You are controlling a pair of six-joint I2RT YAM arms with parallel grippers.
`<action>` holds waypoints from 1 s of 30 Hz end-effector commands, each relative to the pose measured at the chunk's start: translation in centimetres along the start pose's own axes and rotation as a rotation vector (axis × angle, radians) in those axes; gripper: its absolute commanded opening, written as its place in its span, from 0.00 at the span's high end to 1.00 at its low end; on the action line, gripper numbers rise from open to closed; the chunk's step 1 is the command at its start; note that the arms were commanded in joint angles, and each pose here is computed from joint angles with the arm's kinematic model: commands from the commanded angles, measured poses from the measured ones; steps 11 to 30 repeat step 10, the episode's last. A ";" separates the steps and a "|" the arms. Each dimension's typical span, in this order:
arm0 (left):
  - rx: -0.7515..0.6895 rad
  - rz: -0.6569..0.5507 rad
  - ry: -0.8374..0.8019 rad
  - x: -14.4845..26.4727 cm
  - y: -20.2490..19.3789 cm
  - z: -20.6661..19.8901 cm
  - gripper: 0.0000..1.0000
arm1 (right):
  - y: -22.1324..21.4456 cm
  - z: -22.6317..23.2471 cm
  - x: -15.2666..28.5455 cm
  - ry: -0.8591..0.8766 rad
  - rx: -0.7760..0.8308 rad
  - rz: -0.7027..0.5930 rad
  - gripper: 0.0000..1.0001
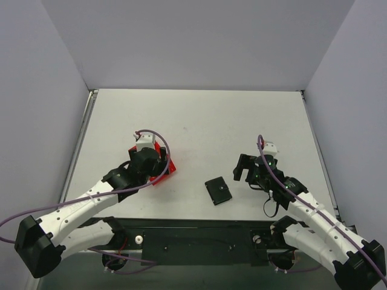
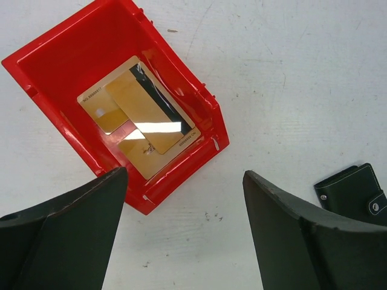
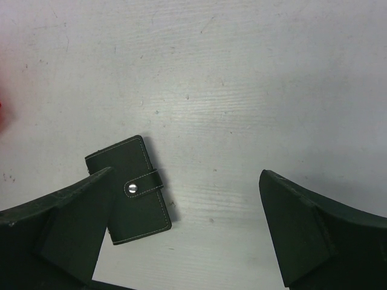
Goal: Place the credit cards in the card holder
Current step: Reset both arms
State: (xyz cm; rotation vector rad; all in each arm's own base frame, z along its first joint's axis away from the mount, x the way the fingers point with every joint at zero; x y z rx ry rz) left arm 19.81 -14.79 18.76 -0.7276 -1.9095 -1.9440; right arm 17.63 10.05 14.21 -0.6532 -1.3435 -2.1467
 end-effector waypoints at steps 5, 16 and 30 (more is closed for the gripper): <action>0.048 -0.059 0.002 0.8 0.9 0.4 0.12 | 0.4 -0.2 -0.1 -0.031 0.023 -0.009 0.02; 0.058 -0.058 0.008 1.0 0.9 0.6 0.11 | 0.5 0.0 0.1 -0.022 0.015 -0.007 0.01; 0.058 -0.058 0.008 1.0 0.9 0.6 0.11 | 0.5 0.0 0.1 -0.022 0.015 -0.007 0.01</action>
Point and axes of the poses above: each gripper's point midway between its finger pads, its own x axis back along the fingers, its own z axis along the line the jaws close on, y = z × x, the point moved 7 cm from there along x, back along the fingers, and after that the axes turned 11 degrees about -x, right-handed, at the moved point
